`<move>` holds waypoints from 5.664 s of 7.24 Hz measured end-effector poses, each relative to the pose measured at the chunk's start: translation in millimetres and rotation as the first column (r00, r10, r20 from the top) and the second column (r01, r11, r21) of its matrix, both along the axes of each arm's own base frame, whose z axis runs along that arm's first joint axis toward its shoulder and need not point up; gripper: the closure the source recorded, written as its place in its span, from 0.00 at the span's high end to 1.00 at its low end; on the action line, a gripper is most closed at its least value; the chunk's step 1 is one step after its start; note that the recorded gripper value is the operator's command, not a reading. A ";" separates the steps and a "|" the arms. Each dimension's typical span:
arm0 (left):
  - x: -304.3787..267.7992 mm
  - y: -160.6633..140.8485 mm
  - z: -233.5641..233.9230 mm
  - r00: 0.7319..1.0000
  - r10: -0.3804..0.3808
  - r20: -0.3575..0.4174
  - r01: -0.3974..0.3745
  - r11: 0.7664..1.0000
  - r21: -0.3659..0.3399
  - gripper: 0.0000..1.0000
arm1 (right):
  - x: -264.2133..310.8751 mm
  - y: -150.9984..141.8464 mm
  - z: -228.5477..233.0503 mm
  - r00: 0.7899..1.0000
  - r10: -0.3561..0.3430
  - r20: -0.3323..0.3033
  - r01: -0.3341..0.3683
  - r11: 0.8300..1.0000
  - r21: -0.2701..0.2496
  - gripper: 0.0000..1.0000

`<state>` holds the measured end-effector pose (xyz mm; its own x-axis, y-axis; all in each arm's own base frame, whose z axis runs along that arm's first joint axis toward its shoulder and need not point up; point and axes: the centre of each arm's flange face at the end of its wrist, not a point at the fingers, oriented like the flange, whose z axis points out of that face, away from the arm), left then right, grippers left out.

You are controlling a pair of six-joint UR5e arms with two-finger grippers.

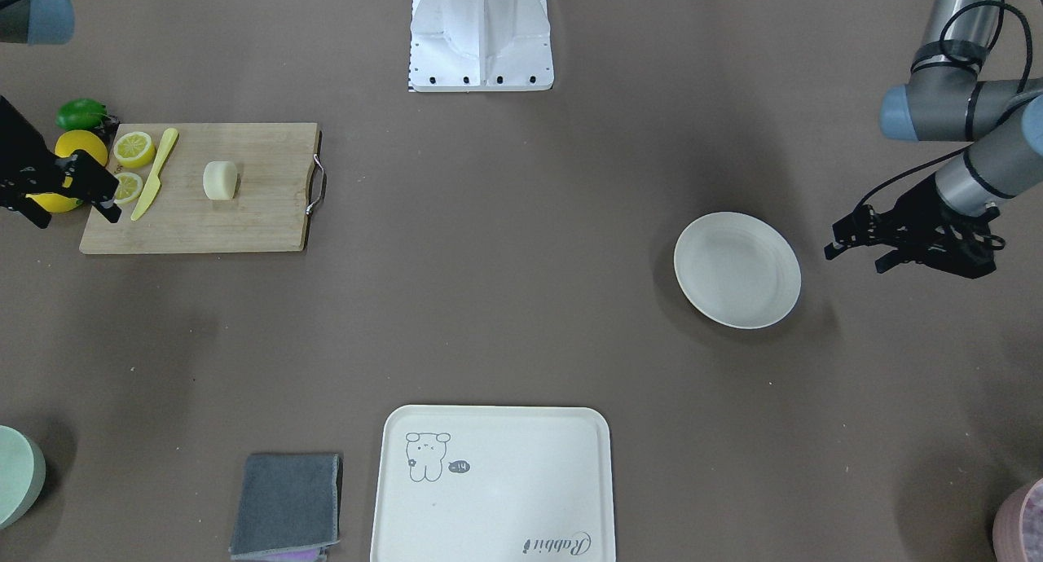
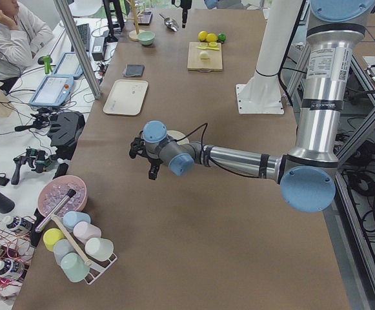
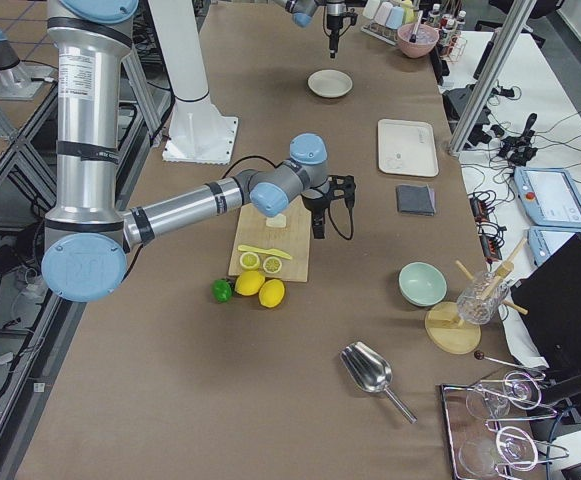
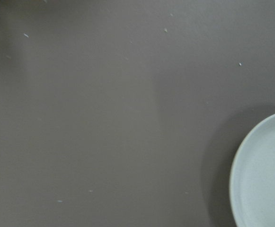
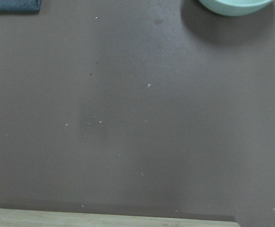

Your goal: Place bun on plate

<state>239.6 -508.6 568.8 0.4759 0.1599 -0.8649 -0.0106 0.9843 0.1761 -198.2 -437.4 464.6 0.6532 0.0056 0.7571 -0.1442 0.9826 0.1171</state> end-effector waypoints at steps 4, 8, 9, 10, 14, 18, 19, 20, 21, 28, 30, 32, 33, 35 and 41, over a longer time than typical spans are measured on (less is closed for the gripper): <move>65.2 21.1 -8.8 0.998 0.019 -0.064 -0.022 0.999 -0.034 0.14 | -20.0 7.7 -4.0 1.000 0.016 0.012 -0.016 1.000 0.003 1.00; 75.0 20.6 -30.5 0.994 -0.031 -0.103 0.022 0.996 -0.084 0.00 | -20.3 8.1 -5.9 1.000 0.015 0.015 -0.015 1.000 0.006 1.00; 79.1 15.3 -46.6 0.989 -0.061 -0.133 0.045 0.992 -0.117 0.00 | -20.1 8.2 -6.3 1.000 0.015 0.016 -0.015 1.000 0.006 1.00; 84.5 8.6 -63.1 0.984 -0.082 -0.158 0.060 0.989 -0.139 0.00 | -19.5 8.2 -6.5 1.000 0.016 0.016 -0.016 1.000 0.006 1.00; 138.8 -11.1 -153.8 0.958 -0.151 -0.246 0.102 0.974 -0.202 0.00 | -19.1 8.7 -6.4 1.000 0.015 0.017 -0.015 1.000 0.004 1.00; 246.9 39.1 -272.4 0.974 -0.151 -0.168 0.110 0.967 -0.230 0.00 | -19.8 8.8 -7.0 1.000 0.017 0.021 -0.017 1.000 -0.001 1.00; 263.7 52.8 -282.0 0.978 -0.147 -0.146 0.111 0.967 -0.227 0.35 | -20.1 8.9 -7.2 1.000 0.016 0.021 -0.016 1.000 -0.002 1.00; 271.2 59.4 -285.4 0.980 -0.143 -0.137 0.110 0.968 -0.224 0.97 | -20.2 9.0 -7.1 1.000 0.016 0.022 -0.016 1.000 -0.002 1.00; 272.9 61.5 -287.2 0.981 -0.137 -0.136 0.107 0.972 -0.210 0.98 | -21.2 9.4 -6.8 1.000 0.016 0.022 -0.015 1.000 -0.005 1.00; 81.9 -56.0 -238.3 0.989 -0.118 -0.085 0.110 0.990 -0.091 0.98 | -118.6 71.7 -7.7 1.000 0.005 0.007 -0.004 0.999 -0.052 1.00; 34.5 -76.5 -215.2 0.993 -0.112 -0.033 0.110 0.992 -0.055 0.98 | -130.0 101.5 12.2 0.999 -0.028 -0.032 0.027 0.999 -0.039 0.81; 22.8 -79.3 -212.1 0.993 -0.113 -0.022 0.112 0.993 -0.044 0.98 | -127.9 120.5 27.9 0.998 -0.046 -0.045 0.044 0.999 -0.025 0.23; 19.9 -79.1 -212.0 0.993 -0.115 -0.021 0.114 0.993 -0.043 0.98 | -129.0 123.6 27.9 0.998 -0.050 -0.043 0.049 0.999 -0.020 0.23; 16.0 -79.1 -209.2 0.993 -0.120 -0.019 0.119 0.992 -0.045 0.98 | -133.5 125.2 21.1 0.998 -0.057 -0.030 0.057 0.998 -0.010 0.16; -142.9 -119.8 -137.7 0.981 -0.080 0.177 0.073 0.996 0.045 0.98 | -210.4 78.9 -95.1 0.999 -0.025 0.023 0.025 1.000 -0.003 0.16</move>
